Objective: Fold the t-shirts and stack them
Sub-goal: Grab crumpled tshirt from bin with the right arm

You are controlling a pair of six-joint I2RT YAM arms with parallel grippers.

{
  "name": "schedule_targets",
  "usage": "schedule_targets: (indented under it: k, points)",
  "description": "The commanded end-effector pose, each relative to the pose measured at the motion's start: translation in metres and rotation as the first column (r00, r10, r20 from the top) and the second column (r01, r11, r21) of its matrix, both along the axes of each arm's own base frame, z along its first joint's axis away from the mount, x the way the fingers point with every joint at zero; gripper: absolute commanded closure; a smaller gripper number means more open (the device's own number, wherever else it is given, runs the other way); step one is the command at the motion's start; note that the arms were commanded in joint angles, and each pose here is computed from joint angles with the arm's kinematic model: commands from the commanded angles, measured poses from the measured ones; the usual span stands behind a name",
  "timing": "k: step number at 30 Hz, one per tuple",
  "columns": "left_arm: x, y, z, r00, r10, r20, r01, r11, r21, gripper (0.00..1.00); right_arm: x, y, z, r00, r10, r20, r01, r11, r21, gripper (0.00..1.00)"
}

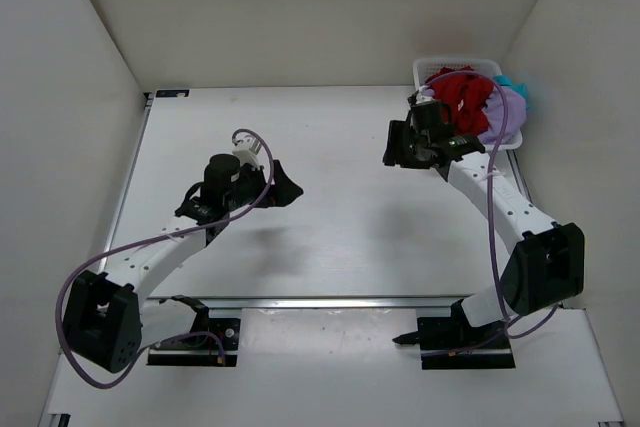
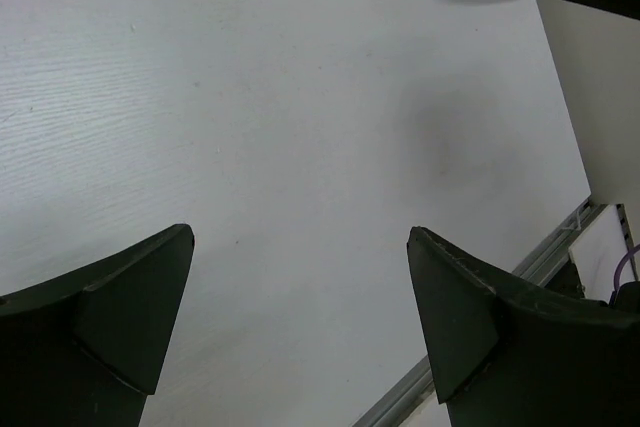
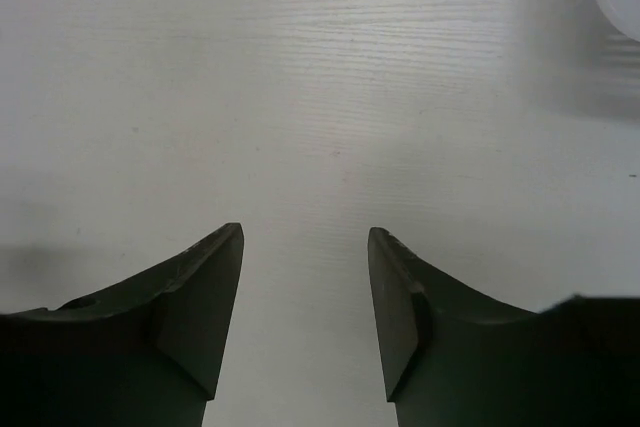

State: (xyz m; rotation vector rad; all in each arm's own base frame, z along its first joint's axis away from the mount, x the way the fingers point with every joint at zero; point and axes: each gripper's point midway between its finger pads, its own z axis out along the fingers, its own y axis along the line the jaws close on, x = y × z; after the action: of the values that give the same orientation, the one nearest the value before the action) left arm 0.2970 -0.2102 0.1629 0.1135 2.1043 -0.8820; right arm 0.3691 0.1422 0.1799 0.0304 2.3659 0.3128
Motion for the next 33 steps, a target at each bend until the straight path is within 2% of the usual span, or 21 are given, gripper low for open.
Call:
schedule_targets:
  k: [1, 5, 7, 8, 9, 10, 11, 12, 13, 15, 17, 18, 19, 21, 24, 27, 33]
  points:
    - [0.002, -0.008, 0.009, 0.999, -0.038, 0.038, 0.039, 0.999, -0.008, 0.01, 0.011, 0.002, 0.020, 0.998, 0.030, 0.064, -0.033, 0.998, 0.059, 0.49]
    - [-0.002, -0.012, 0.006, 0.995, -0.066, 0.075, 0.069, 0.997, -0.038, 0.01, 0.016, 0.000, 0.042, 0.990, 0.069, 0.127, -0.087, 0.986, 0.144, 0.61]
    - [-0.002, -0.014, -0.001, 0.996, -0.069, 0.051, 0.071, 0.997, -0.033, 0.01, 0.024, -0.008, 0.047, 0.986, 0.050, 0.158, -0.072, 0.988, 0.134, 0.82]
    - [-0.003, -0.017, 0.003, 0.995, -0.078, 0.055, 0.081, 0.995, -0.054, 0.02, 0.028, -0.012, 0.052, 0.986, 0.027, 0.162, -0.046, 0.992, 0.117, 0.86]
    - [-0.006, -0.019, 0.004, 0.995, -0.081, 0.065, 0.086, 0.993, -0.078, 0.02, 0.038, -0.020, 0.050, 0.988, 0.002, 0.154, -0.013, 0.997, 0.073, 0.98]
    - [-0.003, -0.016, 0.004, 0.994, -0.071, 0.080, 0.077, 0.994, -0.078, 0.03, 0.044, -0.028, 0.044, 0.990, -0.021, 0.137, 0.016, 0.999, 0.032, 1.00]
    - [-0.007, -0.021, 0.003, 0.993, -0.089, 0.073, 0.096, 0.992, -0.087, 0.29, 0.054, -0.031, 0.057, 0.986, -0.035, 0.164, 0.032, 0.999, 0.023, 1.00]
    - [-0.009, -0.022, 0.001, 0.993, -0.089, 0.073, 0.095, 0.992, -0.088, 0.61, 0.070, -0.046, 0.047, 0.987, -0.071, 0.145, 0.073, 0.997, -0.008, 1.00]
    - [-0.007, -0.019, -0.001, 0.995, -0.066, 0.078, 0.072, 0.994, -0.077, 0.77, 0.080, -0.051, 0.063, 0.981, -0.089, 0.175, 0.089, 0.996, 0.005, 1.00]
    - [-0.010, -0.018, -0.006, 0.995, -0.053, 0.083, 0.058, 0.997, -0.057, 0.86, 0.099, -0.072, 0.063, 0.978, -0.126, 0.168, 0.124, 0.992, 0.022, 1.00]
    - [-0.018, -0.019, -0.010, 0.994, -0.058, 0.094, 0.064, 0.996, -0.056, 0.86, 0.129, -0.105, 0.063, 0.963, -0.201, 0.178, 0.203, 0.979, 0.009, 0.97]
    - [-0.019, -0.019, -0.015, 0.994, -0.056, 0.090, 0.060, 0.997, -0.048, 0.83, 0.138, -0.119, 0.050, 0.964, -0.220, 0.147, 0.224, 0.975, -0.008, 0.92]
    - [-0.021, -0.019, -0.021, 0.994, -0.066, 0.083, 0.069, 0.997, -0.032, 0.76, 0.148, -0.124, 0.063, 0.958, -0.227, 0.174, 0.232, 0.973, -0.009, 0.89]
    - [-0.023, -0.021, -0.026, 0.995, -0.072, 0.071, 0.074, 0.997, -0.023, 0.67, 0.165, -0.139, 0.046, 0.957, -0.253, 0.144, 0.265, 0.962, -0.067, 0.72]
    - [-0.026, -0.024, -0.029, 0.993, -0.089, 0.076, 0.091, 0.996, -0.021, 0.59, 0.181, -0.178, 0.031, 0.937, -0.330, 0.116, 0.342, 0.933, -0.113, 0.60]
    - [-0.029, -0.030, -0.035, 0.993, -0.106, 0.057, 0.107, 0.994, -0.019, 0.58, 0.195, -0.197, 0.008, 0.936, -0.342, 0.081, 0.350, 0.931, -0.107, 0.52]
    - [-0.034, -0.032, -0.048, 0.993, -0.120, 0.022, 0.120, 0.993, -0.012, 0.56, 0.209, -0.187, -0.013, 0.953, -0.303, 0.018, 0.303, 0.947, -0.103, 0.54]
